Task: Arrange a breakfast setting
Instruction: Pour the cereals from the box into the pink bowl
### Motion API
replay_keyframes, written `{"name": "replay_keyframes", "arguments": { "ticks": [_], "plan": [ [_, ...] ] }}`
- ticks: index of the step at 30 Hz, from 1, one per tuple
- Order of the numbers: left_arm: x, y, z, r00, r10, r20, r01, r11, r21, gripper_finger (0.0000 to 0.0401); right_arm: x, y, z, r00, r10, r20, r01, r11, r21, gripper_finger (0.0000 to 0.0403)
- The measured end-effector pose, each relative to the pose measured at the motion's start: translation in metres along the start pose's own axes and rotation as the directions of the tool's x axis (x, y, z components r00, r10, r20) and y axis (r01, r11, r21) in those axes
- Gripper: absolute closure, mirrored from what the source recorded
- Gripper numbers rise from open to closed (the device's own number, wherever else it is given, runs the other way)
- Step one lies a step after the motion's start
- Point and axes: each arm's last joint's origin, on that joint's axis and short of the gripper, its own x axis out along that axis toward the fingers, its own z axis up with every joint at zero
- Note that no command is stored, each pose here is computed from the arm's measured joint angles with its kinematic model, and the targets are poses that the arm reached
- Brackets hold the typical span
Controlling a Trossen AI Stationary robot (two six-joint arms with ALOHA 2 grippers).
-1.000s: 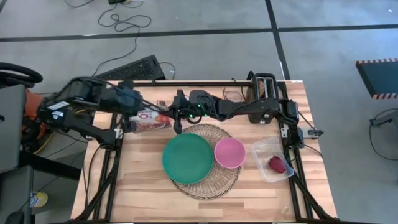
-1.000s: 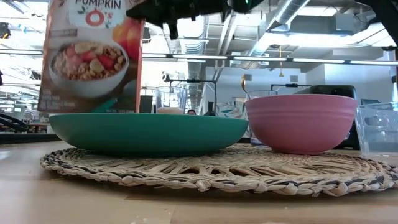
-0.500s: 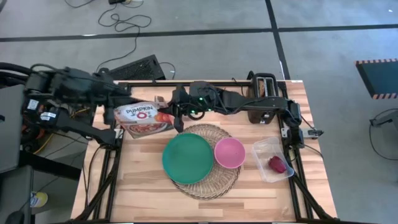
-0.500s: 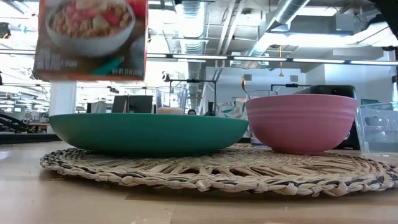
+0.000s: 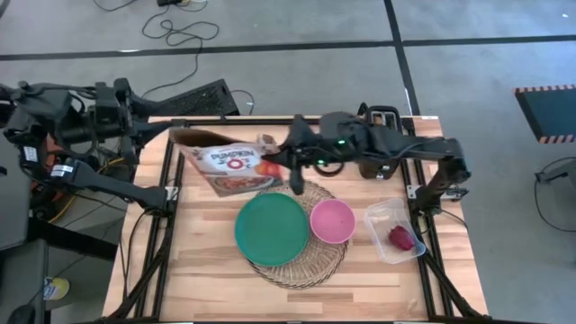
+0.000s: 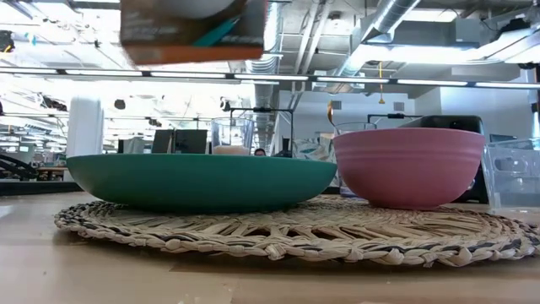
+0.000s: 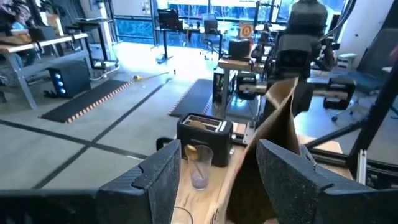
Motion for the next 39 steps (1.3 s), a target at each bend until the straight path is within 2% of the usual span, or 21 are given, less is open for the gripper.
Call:
{"name": "replay_keyframes", "arguments": {
  "ticks": [8,14,21,23,27,30,39],
  "plan": [
    [0.016,-0.006,0.002,1.000,0.004,-0.016,-0.004,1.000,0.008,0.0204,-0.061,0.004,0.012,0.999,-0.025,-0.043,0.024,1.000,-0.014,0.0380],
    [0.038,-0.013,0.000,0.996,0.013,-0.083,-0.011,1.000,0.027,0.0204,-0.097,-0.005,0.005,0.999,-0.043,-0.030,0.042,0.999,-0.023,0.0380],
    [0.075,-0.022,-0.028,0.982,0.037,-0.184,-0.033,0.999,0.026,0.0204,-0.139,-0.017,-0.010,0.998,-0.061,0.014,0.061,0.998,-0.012,0.0380],
    [0.090,-0.026,-0.039,0.983,0.033,-0.179,-0.035,0.999,-0.006,0.0204,-0.147,-0.020,-0.014,0.998,-0.061,0.033,0.062,0.998,-0.008,0.0380],
    [0.120,-0.038,-0.061,0.986,-0.068,-0.154,0.054,0.994,-0.093,0.0204,-0.158,-0.022,-0.020,0.998,-0.043,0.046,0.043,0.999,-0.001,0.0380],
    [0.137,-0.043,-0.071,0.985,-0.078,-0.151,0.060,0.991,-0.121,0.0204,-0.162,-0.022,-0.021,0.999,-0.031,0.039,0.032,0.999,-0.008,0.0380],
    [0.160,-0.053,-0.081,0.960,-0.163,-0.229,0.141,0.984,-0.107,0.0204,-0.168,-0.020,-0.020,0.998,0.002,0.055,0.001,0.999,-0.042,0.0380]
  ]
}}
